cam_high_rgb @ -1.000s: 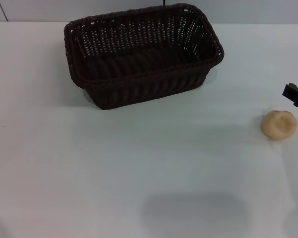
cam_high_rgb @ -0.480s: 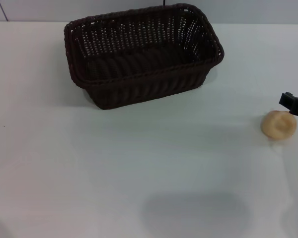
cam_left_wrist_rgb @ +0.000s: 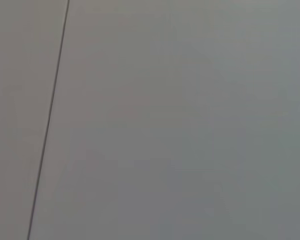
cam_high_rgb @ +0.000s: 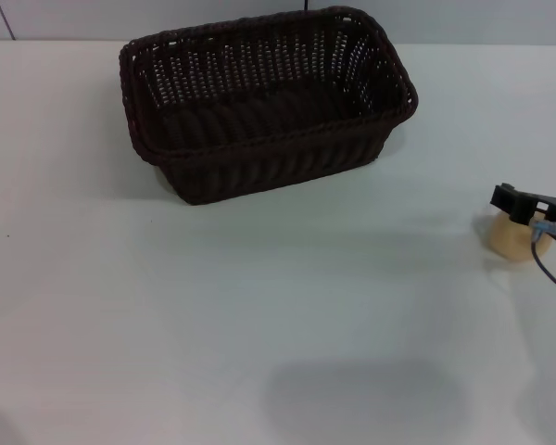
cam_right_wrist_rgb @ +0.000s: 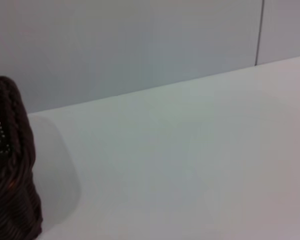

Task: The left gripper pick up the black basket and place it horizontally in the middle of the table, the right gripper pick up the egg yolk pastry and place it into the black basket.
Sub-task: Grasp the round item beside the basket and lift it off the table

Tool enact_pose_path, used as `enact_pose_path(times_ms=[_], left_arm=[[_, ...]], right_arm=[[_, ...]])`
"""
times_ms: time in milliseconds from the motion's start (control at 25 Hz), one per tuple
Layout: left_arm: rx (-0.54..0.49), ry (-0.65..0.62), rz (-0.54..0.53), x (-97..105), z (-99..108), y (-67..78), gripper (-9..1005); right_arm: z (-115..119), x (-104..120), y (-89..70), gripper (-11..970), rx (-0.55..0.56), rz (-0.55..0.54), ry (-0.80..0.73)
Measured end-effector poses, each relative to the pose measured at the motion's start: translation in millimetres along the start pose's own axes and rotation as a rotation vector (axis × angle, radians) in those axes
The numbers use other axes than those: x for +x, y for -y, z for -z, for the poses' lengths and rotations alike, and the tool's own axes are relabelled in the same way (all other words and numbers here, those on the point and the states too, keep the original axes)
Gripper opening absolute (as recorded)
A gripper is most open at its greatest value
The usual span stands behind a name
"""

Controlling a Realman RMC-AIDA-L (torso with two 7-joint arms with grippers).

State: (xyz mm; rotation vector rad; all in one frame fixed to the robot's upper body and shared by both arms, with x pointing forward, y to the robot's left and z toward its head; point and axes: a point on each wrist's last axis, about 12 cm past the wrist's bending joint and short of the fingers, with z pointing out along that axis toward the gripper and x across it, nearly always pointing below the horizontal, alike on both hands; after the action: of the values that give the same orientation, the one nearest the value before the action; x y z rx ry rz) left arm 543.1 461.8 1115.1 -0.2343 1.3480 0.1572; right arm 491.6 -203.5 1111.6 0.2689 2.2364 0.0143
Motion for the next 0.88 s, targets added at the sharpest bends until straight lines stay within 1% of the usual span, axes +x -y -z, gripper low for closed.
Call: enact_pose_path(times_ms=[200, 880], left_arm=[[0.0, 0.0, 0.0, 0.0, 0.0, 0.0, 363], [0.001, 0.008, -0.003, -2.5, -1.3, -0.1, 363]], right_arm=[[-1.9, 3.4, -2.6, 814, -0.005, 0.01, -0.011], [-7.5, 12.2, -0.6, 813, 0.013, 0.009, -0.039]])
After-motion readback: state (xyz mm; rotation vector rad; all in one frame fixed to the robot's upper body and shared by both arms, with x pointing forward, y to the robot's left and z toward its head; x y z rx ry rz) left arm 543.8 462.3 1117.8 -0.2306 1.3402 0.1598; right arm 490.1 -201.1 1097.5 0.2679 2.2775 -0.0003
